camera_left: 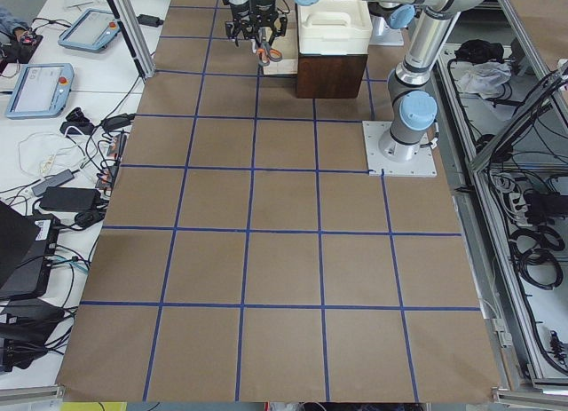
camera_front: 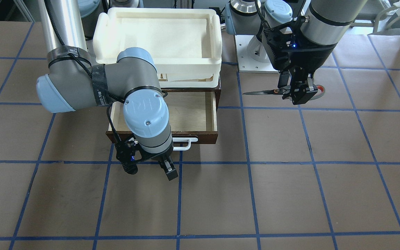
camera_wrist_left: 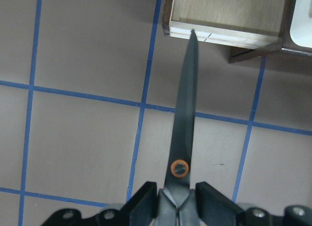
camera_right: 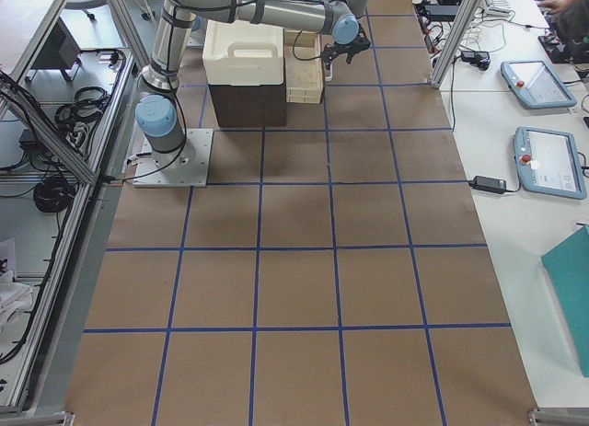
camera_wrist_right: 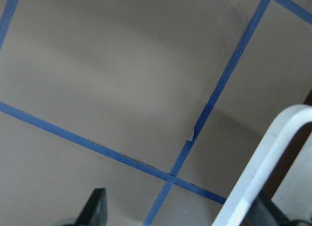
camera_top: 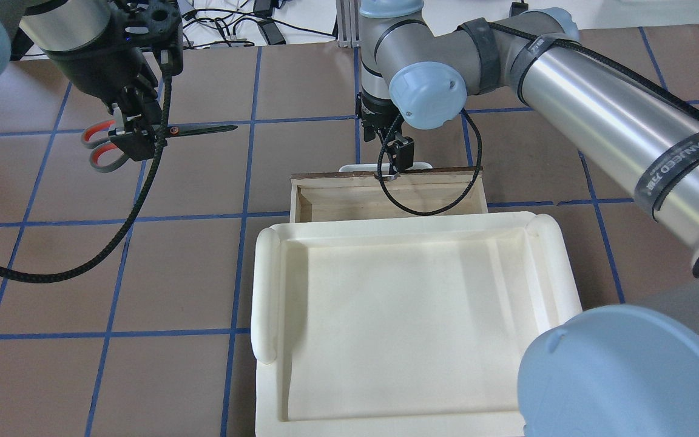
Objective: Place scissors in drawer with both arms
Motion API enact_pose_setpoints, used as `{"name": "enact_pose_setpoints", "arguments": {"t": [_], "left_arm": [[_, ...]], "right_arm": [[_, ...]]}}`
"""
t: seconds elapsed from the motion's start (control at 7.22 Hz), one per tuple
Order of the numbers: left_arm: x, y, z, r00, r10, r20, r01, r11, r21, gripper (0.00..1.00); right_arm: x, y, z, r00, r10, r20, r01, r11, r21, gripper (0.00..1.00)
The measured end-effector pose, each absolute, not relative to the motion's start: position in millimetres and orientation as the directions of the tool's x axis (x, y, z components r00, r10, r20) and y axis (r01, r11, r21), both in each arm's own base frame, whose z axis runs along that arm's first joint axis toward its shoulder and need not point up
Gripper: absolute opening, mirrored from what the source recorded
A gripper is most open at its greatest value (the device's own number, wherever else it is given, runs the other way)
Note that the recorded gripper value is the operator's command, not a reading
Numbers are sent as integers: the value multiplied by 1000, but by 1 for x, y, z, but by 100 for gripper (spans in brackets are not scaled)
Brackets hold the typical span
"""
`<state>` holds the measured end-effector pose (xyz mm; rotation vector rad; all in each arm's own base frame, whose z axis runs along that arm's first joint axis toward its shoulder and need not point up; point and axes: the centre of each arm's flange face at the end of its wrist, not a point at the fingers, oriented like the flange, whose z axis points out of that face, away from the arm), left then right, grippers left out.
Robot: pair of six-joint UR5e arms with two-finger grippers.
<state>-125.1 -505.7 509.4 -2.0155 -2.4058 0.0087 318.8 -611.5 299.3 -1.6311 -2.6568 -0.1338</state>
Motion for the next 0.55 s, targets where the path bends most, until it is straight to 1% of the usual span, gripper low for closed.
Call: {"name": "enact_pose_setpoints", "arguments": {"t": [0.55], "left_arm": [[-126, -505, 509, -175, 985, -1, 985, 175, -6, 15]], "right_arm": [[321, -618, 301, -462, 885, 51, 886, 459, 63, 100]]}}
